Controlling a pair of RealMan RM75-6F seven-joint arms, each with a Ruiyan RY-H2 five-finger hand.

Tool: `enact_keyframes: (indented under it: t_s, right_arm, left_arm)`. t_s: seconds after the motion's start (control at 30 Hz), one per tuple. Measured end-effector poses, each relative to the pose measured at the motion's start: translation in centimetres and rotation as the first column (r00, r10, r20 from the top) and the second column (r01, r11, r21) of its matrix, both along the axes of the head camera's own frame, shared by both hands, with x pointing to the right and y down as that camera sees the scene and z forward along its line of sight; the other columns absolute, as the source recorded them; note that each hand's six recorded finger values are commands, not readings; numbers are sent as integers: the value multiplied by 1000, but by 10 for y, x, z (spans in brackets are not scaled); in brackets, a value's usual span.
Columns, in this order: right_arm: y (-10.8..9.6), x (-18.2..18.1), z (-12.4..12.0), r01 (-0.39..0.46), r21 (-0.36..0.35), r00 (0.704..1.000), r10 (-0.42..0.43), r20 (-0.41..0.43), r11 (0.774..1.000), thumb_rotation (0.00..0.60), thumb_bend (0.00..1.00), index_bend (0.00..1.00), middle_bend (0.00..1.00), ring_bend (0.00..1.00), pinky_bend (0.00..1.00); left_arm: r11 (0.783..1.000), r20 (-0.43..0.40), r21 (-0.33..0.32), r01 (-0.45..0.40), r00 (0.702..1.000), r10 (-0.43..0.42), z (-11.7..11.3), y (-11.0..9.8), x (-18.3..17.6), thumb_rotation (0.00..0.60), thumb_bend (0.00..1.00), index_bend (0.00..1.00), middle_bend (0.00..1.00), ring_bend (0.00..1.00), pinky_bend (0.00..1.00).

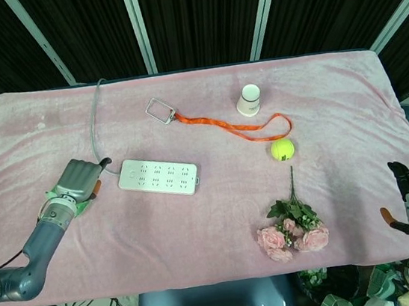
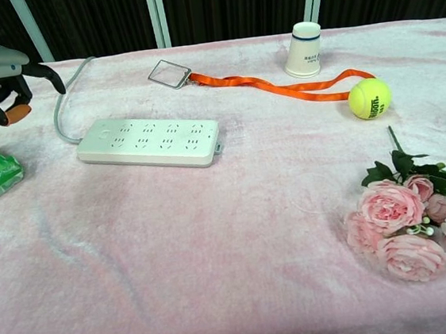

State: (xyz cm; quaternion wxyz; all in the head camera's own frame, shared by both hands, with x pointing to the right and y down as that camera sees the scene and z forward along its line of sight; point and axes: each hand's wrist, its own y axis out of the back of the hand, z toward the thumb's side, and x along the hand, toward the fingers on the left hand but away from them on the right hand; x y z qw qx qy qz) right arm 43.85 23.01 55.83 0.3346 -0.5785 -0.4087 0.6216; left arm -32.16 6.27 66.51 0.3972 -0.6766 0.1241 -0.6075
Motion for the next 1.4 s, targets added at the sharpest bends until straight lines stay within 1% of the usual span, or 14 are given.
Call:
enact_keyframes:
  t_s: [0.2,0.33,0.6,0.87,1.4]
  right_arm:
    - [0,0,0,-1,0,1000,1,-1,1000,600,209,32,90,193,202]
    - [0,1,0,-6,-1,1000,6,-2,1000,600,209,32,90,193,202]
    - [0,2,0,-11,-4,1000,11,-2,1000,600,209,32,90,193,202]
    - [1,3,0,-15,-10,1000,15,-6,1000,600,211,32,90,193,202]
    - [1,4,0,-24,-13,1000,24,-4,1000,600,211,32,90,193,202]
  left_arm:
    - [999,-48,-50,-8,999,5,12,7,9,600,586,173,683,749,816]
    - [998,-67,-61,-16,998,12,17,9,15,600,586,173,684,751,816]
    - [996,-68,-85,-28,997,22,27,14,19,600,586,173,684,752,816]
    - [994,-74,-112,-5,997,-3,36,17,18,600,586,173,684,752,816]
    - [990,-78,-140,-6,997,-5,50,22,20,600,586,173,684,753,816]
